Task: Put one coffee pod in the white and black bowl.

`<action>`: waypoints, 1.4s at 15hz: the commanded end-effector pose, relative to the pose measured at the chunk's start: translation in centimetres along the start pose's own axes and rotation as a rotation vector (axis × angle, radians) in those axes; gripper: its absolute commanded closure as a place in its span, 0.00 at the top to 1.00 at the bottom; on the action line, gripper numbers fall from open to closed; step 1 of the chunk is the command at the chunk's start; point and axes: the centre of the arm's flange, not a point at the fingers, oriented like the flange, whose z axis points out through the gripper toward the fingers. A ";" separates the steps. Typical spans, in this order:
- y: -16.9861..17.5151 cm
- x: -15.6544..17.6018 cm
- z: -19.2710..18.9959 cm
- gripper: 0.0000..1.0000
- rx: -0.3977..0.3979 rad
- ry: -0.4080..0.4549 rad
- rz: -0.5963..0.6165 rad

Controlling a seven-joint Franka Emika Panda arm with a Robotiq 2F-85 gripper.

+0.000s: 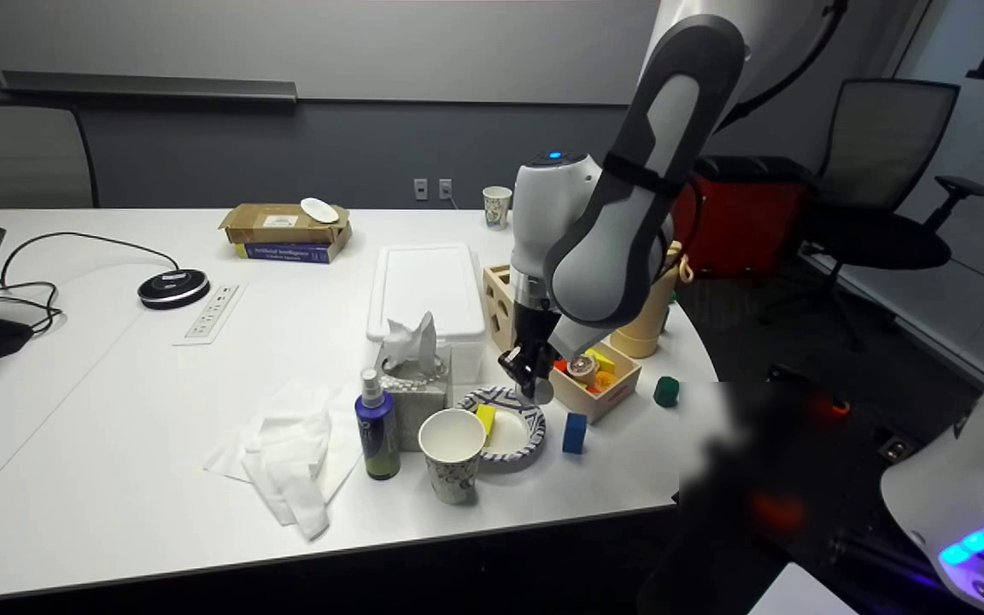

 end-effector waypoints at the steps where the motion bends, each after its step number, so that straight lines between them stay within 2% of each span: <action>1: -2.1 1.6 1.4 0.07 -0.005 0.023 -0.031; 7: -4.3 3.8 3.2 0.07 0.005 0.016 -0.055; 14: -6.0 5.8 3.5 0.07 0.074 0.002 -0.024; 21: -5.1 5.6 3.5 0.07 0.075 -0.047 0.008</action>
